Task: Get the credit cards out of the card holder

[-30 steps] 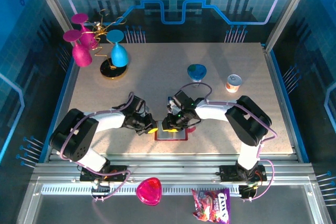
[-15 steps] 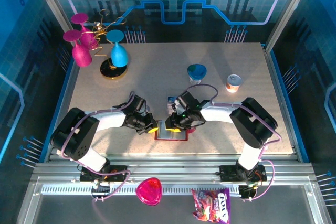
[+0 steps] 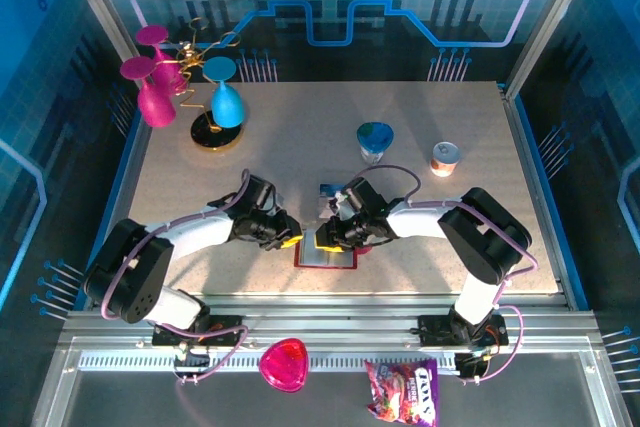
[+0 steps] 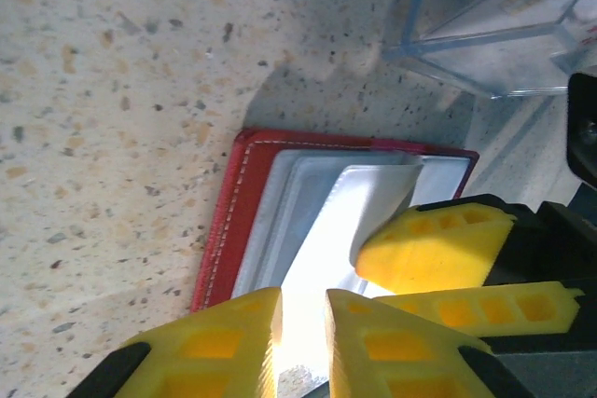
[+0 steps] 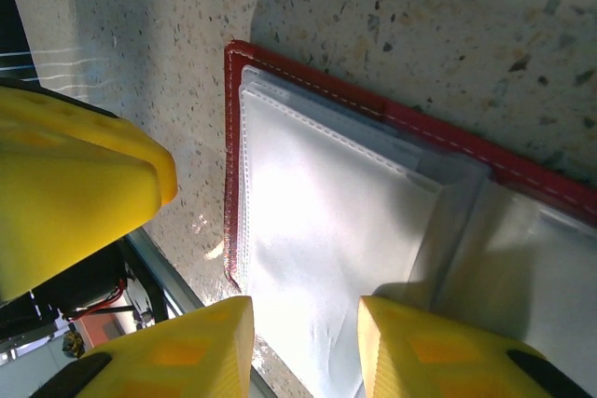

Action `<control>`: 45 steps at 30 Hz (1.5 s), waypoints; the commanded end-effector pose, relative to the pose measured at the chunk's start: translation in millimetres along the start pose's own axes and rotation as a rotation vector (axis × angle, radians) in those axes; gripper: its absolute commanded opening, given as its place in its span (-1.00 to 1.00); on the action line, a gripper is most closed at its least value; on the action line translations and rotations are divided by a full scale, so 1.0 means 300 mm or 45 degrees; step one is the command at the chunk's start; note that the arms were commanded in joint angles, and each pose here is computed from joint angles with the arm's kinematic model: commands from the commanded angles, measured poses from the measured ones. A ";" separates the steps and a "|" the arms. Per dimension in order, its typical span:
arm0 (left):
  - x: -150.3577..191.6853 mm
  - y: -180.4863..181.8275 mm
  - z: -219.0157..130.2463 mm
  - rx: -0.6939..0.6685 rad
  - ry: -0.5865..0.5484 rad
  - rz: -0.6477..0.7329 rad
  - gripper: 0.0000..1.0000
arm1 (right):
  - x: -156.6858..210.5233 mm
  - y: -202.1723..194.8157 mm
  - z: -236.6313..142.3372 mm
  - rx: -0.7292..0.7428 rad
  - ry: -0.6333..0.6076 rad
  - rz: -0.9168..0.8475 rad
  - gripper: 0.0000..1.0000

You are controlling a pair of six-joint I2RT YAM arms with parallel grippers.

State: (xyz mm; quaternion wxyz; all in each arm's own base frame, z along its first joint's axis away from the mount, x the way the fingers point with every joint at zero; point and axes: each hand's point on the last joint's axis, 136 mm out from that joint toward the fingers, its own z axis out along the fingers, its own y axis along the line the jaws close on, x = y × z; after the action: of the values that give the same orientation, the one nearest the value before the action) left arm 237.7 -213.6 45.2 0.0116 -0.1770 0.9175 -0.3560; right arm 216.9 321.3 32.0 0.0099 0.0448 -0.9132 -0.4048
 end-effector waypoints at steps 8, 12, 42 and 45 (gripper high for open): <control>0.024 -0.047 0.053 0.018 0.061 0.002 -0.48 | 0.028 -0.070 -0.010 0.025 0.027 0.104 -0.39; 0.018 -0.041 0.058 0.003 0.050 0.003 -0.44 | 0.033 -0.076 -0.013 0.028 0.027 0.104 -0.44; 0.055 0.108 0.074 -0.125 0.060 -0.011 -0.79 | 0.010 0.025 -0.008 0.163 0.057 0.020 -0.36; 0.060 0.116 0.074 -0.128 0.068 -0.012 -0.79 | 0.020 0.010 0.002 0.197 0.075 0.022 -0.33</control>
State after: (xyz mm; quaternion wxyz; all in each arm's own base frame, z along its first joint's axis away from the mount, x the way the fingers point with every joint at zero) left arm 221.4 -213.7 15.3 -0.0117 -0.1823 0.9302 -0.3183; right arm 218.1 327.5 45.7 0.0202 0.0461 -0.9306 -0.3625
